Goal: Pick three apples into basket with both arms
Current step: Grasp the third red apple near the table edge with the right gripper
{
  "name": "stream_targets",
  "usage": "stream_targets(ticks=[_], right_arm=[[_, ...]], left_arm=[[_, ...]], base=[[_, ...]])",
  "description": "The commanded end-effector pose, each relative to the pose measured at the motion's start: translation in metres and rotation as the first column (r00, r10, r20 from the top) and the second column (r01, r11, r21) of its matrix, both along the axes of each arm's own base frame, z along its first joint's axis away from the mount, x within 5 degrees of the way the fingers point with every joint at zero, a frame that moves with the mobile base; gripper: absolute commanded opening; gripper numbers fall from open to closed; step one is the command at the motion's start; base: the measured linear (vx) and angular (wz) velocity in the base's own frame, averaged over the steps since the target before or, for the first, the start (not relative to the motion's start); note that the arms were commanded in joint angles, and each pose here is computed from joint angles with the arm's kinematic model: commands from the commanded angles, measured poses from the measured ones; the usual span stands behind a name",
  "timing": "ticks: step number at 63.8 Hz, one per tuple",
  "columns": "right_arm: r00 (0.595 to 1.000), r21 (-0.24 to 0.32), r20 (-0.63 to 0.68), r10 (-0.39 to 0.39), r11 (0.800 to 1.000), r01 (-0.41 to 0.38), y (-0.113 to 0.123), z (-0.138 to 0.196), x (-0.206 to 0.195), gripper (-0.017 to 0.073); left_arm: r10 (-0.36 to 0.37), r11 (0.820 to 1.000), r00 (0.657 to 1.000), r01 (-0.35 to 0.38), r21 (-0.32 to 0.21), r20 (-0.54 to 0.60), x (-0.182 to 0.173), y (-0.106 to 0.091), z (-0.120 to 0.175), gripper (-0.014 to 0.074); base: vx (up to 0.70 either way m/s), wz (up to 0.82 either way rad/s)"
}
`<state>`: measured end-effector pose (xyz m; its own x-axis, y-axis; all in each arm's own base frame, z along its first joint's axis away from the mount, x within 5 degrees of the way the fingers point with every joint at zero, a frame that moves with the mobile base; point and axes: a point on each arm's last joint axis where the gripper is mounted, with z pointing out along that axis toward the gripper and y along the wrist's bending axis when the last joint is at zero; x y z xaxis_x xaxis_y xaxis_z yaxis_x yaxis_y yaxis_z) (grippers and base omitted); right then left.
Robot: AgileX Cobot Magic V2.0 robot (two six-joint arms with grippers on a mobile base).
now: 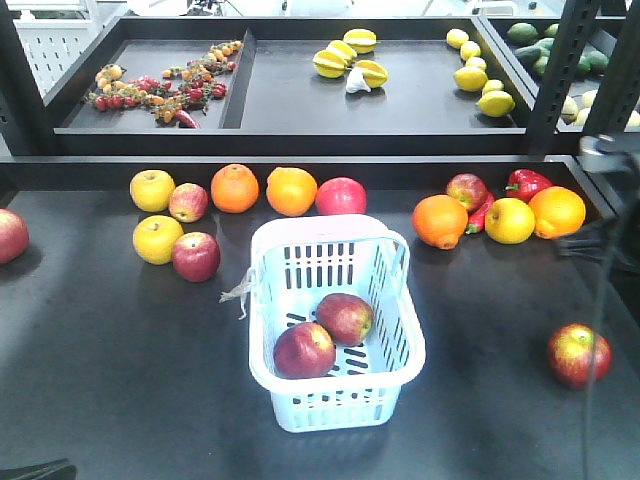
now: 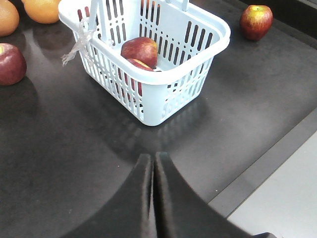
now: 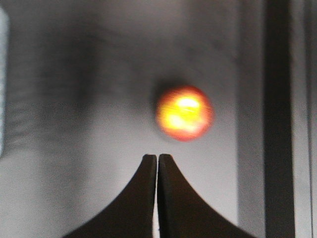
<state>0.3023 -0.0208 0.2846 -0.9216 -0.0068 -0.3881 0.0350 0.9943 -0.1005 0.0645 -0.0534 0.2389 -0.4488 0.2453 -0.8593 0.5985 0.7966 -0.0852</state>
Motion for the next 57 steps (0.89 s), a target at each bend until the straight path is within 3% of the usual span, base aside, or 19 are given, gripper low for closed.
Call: stream_targets(ticks=[1,8,15,28,40,57], right_arm=[[0.999,0.028,0.035,-0.033,0.999,0.032,-0.028,0.000,0.009,0.0018],[0.998,0.096,-0.030,-0.057,0.994,0.059,-0.051,-0.024,0.016,0.0112],[0.996,0.155,-0.065,-0.065,0.985,0.074,-0.064,-0.043,0.022,0.0309],[0.996,0.157,-0.074,-0.053,0.986,0.064,-0.069,-0.067,0.035,0.0722],[0.996,0.144,-0.053,-0.067,0.987,0.074,-0.073,-0.084,0.048,0.0715],[0.989,0.169,-0.128,-0.072,0.981,0.093,-0.080,-0.106,0.073,0.0673]], left_arm=[[0.012,0.997,0.998,-0.008,-0.072,0.057,0.003,-0.003,0.014,-0.0006],[0.012,0.997,0.998,-0.008,-0.072,0.057,0.003,-0.003,0.014,-0.0006],[0.012,0.997,0.998,-0.008,-0.072,0.057,0.003,-0.003,0.014,-0.0006],[0.012,0.997,0.998,-0.008,-0.073,0.057,0.003,-0.003,0.014,-0.0008],[0.012,0.997,0.998,-0.008,-0.073,0.057,0.003,-0.003,0.014,-0.0008],[0.012,0.997,0.998,-0.008,-0.073,0.057,0.003,-0.003,0.014,-0.0008]], base=[[0.00,0.00],[0.00,0.00],[0.00,0.00],[0.00,0.00],[0.00,0.00],[0.00,0.00]])
